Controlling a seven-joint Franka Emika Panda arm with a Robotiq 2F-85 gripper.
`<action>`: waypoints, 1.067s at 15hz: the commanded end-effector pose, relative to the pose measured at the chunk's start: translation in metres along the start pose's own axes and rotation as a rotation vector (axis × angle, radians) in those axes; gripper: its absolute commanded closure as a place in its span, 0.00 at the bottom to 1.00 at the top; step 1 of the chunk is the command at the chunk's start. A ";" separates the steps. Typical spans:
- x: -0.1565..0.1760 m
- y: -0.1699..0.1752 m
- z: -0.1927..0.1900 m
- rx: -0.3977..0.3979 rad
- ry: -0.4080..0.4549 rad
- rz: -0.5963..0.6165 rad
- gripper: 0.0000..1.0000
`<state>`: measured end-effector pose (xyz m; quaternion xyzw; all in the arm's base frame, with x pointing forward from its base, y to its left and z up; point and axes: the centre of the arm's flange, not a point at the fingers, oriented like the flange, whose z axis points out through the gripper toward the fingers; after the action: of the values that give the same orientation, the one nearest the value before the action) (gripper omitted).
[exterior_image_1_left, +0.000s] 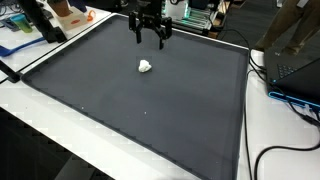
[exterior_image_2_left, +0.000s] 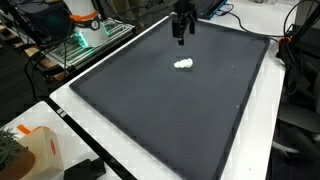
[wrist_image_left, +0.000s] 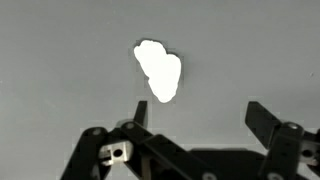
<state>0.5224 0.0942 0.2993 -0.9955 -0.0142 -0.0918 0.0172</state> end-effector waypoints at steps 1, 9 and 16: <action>0.022 -0.003 -0.010 -0.043 -0.074 -0.002 0.00; 0.040 -0.001 -0.024 -0.043 -0.140 0.004 0.00; 0.077 -0.002 -0.021 -0.047 -0.204 0.033 0.00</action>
<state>0.5727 0.0967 0.3308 -0.9999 -0.0082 -0.0117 -0.0043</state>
